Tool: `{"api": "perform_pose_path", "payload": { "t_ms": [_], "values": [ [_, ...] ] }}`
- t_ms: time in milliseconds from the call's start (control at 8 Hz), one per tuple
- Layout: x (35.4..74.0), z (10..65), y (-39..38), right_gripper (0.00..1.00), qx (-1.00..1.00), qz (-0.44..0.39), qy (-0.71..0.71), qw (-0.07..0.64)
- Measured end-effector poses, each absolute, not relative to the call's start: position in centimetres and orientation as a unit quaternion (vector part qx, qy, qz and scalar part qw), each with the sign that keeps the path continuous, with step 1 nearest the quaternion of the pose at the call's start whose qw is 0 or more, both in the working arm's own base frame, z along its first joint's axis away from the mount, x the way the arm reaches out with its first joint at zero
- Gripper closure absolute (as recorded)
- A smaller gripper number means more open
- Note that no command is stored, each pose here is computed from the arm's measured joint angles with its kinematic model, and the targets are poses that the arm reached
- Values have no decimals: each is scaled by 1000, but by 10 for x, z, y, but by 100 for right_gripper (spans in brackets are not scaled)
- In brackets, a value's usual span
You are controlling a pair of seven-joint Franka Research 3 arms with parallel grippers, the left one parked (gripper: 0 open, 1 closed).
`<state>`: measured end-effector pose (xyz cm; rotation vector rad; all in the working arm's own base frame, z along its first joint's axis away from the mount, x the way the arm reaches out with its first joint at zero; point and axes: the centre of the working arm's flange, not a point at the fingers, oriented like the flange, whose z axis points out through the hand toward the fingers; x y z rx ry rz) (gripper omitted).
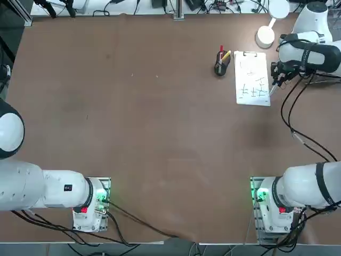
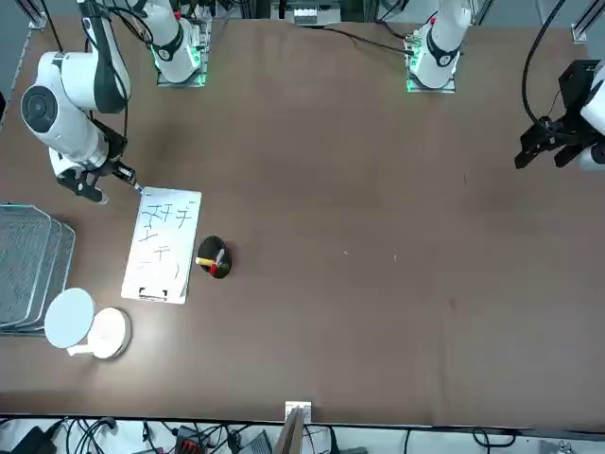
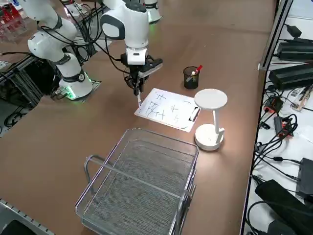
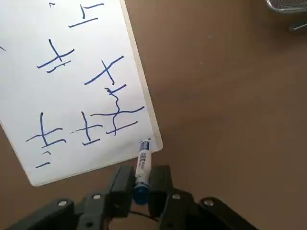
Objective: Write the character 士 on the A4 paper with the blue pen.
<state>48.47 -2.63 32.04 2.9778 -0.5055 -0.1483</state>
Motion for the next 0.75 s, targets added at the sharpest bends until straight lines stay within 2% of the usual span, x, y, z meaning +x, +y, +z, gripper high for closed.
{"api": "perform_pose_path", "payload": {
  "t_ms": [750],
  "values": [
    [486, 307, -31, 80, 984, -51, -163, 58]
  ]
}}
